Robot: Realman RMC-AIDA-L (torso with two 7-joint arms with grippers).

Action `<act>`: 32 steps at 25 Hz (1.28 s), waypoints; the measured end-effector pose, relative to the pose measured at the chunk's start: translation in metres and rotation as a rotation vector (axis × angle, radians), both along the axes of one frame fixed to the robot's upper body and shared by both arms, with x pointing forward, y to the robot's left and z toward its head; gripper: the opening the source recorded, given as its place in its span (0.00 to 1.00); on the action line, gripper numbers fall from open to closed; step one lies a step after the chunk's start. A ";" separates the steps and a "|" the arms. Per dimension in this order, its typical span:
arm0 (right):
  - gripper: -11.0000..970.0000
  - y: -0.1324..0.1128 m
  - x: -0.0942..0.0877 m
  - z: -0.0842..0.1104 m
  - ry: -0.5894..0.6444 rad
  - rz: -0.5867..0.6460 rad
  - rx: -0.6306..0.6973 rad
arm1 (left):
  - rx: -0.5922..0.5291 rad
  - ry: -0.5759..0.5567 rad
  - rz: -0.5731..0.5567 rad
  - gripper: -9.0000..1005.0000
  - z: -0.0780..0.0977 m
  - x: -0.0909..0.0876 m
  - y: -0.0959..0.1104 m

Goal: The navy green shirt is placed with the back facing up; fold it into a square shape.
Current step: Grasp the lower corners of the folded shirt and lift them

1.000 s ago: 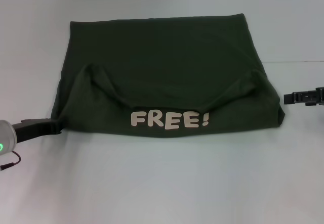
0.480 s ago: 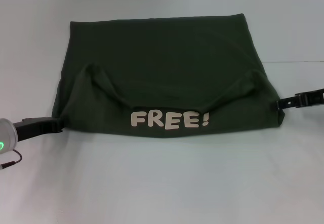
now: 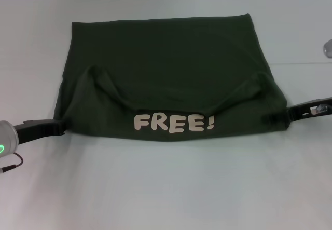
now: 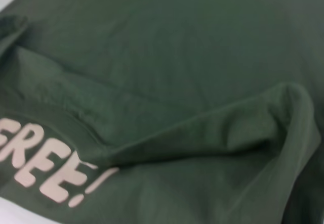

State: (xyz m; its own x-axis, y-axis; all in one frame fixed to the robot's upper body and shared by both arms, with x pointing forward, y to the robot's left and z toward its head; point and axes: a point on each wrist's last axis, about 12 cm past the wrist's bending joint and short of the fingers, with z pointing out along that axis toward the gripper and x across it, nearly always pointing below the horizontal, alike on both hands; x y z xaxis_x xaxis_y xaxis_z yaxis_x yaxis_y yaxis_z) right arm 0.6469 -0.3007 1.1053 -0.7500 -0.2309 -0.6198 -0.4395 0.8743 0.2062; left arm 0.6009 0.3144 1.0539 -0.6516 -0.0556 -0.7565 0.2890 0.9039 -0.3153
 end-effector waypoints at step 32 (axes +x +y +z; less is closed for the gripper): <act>0.09 -0.006 -0.011 -0.009 0.022 0.012 -0.006 | -0.030 0.007 -0.031 0.08 0.008 0.000 0.001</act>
